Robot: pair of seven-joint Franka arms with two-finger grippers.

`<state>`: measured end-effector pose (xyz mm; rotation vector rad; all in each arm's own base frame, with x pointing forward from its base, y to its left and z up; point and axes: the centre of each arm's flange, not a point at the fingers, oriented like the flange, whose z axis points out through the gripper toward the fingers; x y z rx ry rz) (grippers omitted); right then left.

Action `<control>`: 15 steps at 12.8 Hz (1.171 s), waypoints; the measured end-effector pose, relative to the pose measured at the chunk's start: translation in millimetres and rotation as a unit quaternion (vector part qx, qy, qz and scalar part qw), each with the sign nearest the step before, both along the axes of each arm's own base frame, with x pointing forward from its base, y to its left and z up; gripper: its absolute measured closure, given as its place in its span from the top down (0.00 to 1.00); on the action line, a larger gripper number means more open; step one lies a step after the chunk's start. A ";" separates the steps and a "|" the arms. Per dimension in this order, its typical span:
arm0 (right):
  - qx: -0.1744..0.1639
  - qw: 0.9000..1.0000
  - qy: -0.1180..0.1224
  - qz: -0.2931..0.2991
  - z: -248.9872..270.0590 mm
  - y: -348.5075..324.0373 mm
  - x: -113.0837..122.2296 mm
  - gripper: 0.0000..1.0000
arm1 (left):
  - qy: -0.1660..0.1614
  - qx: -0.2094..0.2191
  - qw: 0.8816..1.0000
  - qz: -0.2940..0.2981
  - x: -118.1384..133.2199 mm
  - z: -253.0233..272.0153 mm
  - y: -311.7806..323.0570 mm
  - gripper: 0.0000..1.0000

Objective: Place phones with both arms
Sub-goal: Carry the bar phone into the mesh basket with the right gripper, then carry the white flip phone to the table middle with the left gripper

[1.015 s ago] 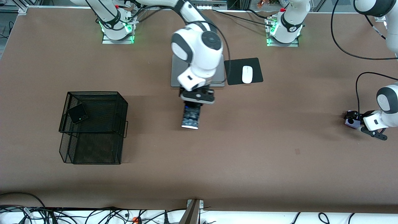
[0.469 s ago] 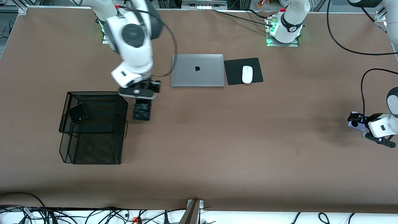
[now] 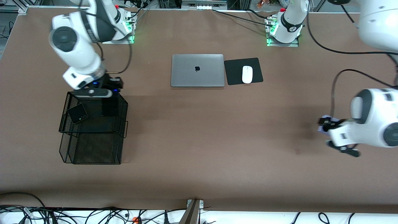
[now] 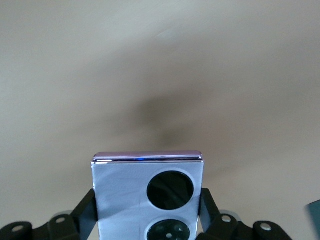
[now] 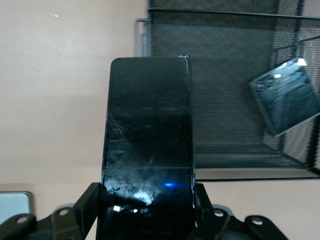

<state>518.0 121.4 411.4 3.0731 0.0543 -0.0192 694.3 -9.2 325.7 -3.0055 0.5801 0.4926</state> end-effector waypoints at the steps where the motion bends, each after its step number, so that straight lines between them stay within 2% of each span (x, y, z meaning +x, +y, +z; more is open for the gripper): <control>1: 0.004 1.000 0.001 0.002 -0.2 -19.7 2.5 0.79 | -0.002 0.000 1.000 0.004 -2.1 0.1 -44.1 0.84; 3: 0.006 1.000 -0.002 0.002 -5.2 -47.0 6.8 0.79 | -0.008 -0.001 1.000 0.015 -13.5 -2.5 -131.2 0.84; 5: 0.005 1.000 -0.014 0.002 -11.5 -52.2 9.4 0.79 | -0.039 -0.005 0.998 0.053 -28.0 -12.7 -220.6 0.84; 8: -0.007 0.999 -0.032 0.001 -21.3 -49.7 16.7 0.79 | -0.092 -0.052 0.987 0.119 -47.7 -52.5 -328.0 0.84; 11: -0.006 0.999 -0.038 -0.010 -34.0 -45.4 22.3 0.79 | -0.125 -0.079 0.976 0.159 -64.3 -95.0 -383.3 0.84; 15: -0.002 0.999 -0.036 -0.019 -48.5 -39.3 29.9 0.79 | -0.129 -0.083 0.974 0.167 -83.4 -118.2 -415.6 0.84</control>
